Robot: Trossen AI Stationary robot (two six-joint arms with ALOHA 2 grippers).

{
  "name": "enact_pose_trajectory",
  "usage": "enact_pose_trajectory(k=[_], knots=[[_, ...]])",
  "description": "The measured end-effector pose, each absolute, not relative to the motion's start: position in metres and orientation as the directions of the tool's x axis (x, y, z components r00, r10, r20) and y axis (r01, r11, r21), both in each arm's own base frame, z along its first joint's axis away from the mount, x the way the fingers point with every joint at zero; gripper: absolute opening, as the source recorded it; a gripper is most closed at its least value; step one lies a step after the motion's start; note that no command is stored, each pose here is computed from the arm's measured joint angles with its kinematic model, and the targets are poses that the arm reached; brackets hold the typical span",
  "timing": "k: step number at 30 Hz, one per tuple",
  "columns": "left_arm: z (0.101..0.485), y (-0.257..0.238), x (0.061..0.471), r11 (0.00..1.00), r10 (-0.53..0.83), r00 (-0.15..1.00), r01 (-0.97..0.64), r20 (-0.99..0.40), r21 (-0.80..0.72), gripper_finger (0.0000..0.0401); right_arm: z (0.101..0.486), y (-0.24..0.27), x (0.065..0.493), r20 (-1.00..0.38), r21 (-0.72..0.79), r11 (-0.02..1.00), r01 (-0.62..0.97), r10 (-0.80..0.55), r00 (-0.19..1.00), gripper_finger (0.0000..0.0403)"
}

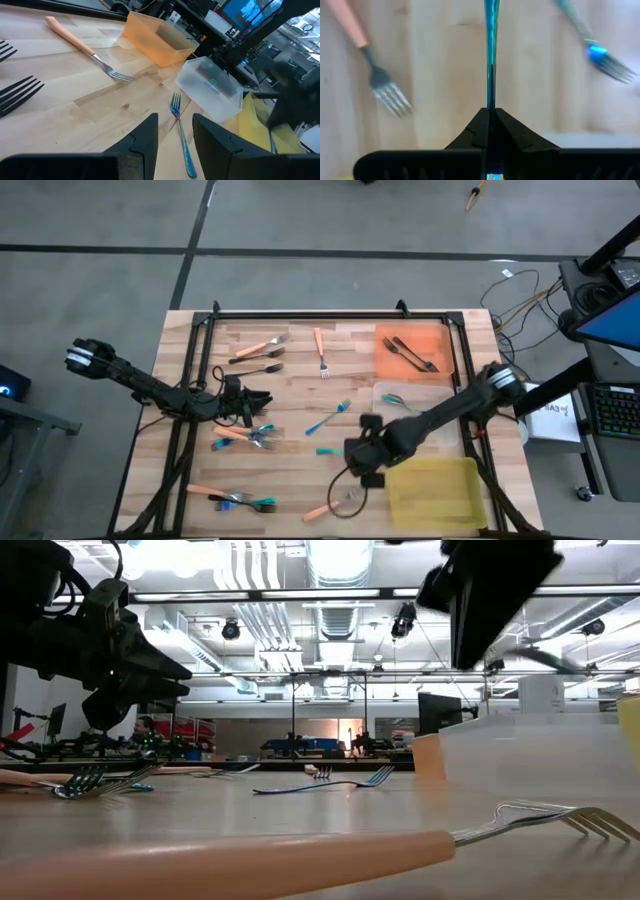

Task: Sort silverware by color (type)
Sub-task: Put the blue fork into the transparent bin

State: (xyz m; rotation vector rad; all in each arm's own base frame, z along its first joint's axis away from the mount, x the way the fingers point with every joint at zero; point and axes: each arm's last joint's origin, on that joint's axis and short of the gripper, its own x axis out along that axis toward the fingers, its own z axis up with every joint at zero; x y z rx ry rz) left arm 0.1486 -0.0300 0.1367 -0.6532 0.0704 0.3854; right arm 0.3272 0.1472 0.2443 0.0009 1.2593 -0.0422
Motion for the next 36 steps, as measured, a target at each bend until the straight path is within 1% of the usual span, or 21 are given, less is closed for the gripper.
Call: enact_pose_trajectory(k=[2, 7, 10, 13, 19, 23, 28, 36], knots=[[0.137, -0.030, 0.149, 0.726, 0.328, 0.927, -0.372, -0.183, -0.579, 0.0103, 0.261, 0.134, 0.318, -0.946, -0.035, 0.997, 0.063, -0.054, 0.320, 0.0009], [0.137, -0.030, 0.149, 0.726, 0.330, 0.926, -0.373, -0.183, -0.578, 0.0103, 0.294, 0.101, 0.285, -0.932, -0.110, 0.974, 0.199, -0.170, 0.320, 0.0009], [0.137, -0.030, 0.149, 0.726, 0.331, 0.926, -0.374, -0.184, -0.577, 0.0103, 0.303, 0.087, 0.262, -0.929, -0.107, 0.957, 0.268, -0.192, 0.315, 0.0009], [0.137, -0.030, 0.149, 0.729, 0.332, 0.925, -0.375, -0.184, -0.573, 0.0103, 0.298, 0.076, 0.240, -0.932, -0.088, 0.939, 0.333, -0.196, 0.306, 0.0009], [0.137, -0.030, 0.149, 0.736, 0.333, 0.925, -0.377, -0.184, -0.562, 0.0103, 0.269, 0.060, 0.194, -0.946, -0.081, 0.881, 0.467, -0.215, 0.243, 0.0009], [0.137, -0.030, 0.149, 0.736, 0.333, 0.925, -0.377, -0.183, -0.562, 0.0103, 0.255, 0.053, 0.174, -0.952, -0.061, 0.838, 0.543, -0.213, 0.221, 0.0009], [0.137, -0.030, 0.149, 0.736, 0.333, 0.925, -0.377, -0.183, -0.562, 0.0103, 0.242, 0.051, 0.164, -0.965, -0.037, 0.802, 0.596, -0.183, 0.187, 0.0012], [0.137, -0.030, 0.149, 0.738, 0.333, 0.925, -0.377, -0.183, -0.560, 0.0103, 0.235, 0.052, 0.167, -0.971, -0.054, 0.793, 0.607, -0.184, 0.155, 0.0054]])
